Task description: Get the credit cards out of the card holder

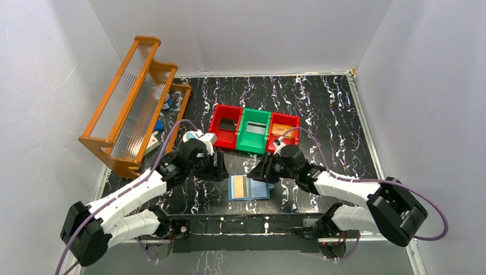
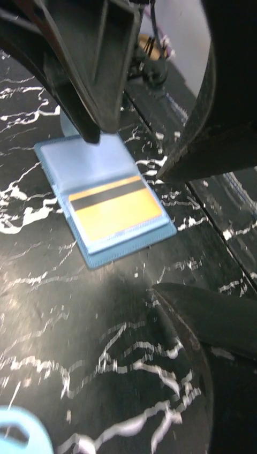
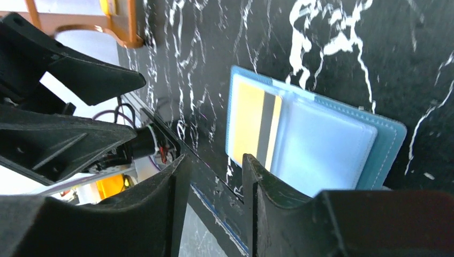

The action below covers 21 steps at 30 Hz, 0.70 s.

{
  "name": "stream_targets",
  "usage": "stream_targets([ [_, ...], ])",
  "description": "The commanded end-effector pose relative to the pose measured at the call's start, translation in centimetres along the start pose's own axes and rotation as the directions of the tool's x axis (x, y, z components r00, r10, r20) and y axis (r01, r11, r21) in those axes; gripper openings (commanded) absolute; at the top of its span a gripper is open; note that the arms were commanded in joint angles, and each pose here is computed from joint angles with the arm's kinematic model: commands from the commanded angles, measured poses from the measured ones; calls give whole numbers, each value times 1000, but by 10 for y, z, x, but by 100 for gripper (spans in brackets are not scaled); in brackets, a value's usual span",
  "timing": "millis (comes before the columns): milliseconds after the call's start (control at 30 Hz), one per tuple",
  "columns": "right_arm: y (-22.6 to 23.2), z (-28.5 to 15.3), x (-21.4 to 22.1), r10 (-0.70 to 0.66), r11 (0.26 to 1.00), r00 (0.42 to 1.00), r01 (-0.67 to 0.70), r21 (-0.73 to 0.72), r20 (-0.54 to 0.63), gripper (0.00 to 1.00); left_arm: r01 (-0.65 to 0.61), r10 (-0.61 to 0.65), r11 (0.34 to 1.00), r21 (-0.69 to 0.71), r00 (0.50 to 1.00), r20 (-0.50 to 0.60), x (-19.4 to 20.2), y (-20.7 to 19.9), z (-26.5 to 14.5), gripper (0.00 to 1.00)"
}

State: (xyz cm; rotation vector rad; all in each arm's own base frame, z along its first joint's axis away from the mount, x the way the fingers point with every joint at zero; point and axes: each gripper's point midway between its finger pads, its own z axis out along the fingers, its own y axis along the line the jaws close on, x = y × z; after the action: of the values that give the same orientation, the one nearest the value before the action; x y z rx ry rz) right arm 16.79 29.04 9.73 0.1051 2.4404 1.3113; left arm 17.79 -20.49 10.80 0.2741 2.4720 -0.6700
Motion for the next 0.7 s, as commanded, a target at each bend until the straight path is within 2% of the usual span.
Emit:
stream_targets([
  [0, 5, 10, 10, 43, 998, 999, -43, -44, 0, 47, 107, -92, 975, 195, 992, -86, 4, -41, 15, 63],
  [200, -11, 23, 25, 55, 998, 996, -54, 12, -66, 41, 139, -103, 971, 192, 977, -185, 22, -42, 36, 54],
  [333, -17, 32, 30, 80, 997, 993, -79, 13, -90, 34, 143, -103, 974, 178, 971, -217, 30, -39, 44, 47],
  [567, -34, 43, 33, 117, 990, 988, -108, 88, -103, 34, 138, -95, 979, 150, 960, -263, 42, -32, 54, 40],
  [667, -33, 44, 33, 126, 991, 987, -120, 67, -95, 33, 141, -96, 980, 137, 953, -289, 50, -28, 60, 36],
])
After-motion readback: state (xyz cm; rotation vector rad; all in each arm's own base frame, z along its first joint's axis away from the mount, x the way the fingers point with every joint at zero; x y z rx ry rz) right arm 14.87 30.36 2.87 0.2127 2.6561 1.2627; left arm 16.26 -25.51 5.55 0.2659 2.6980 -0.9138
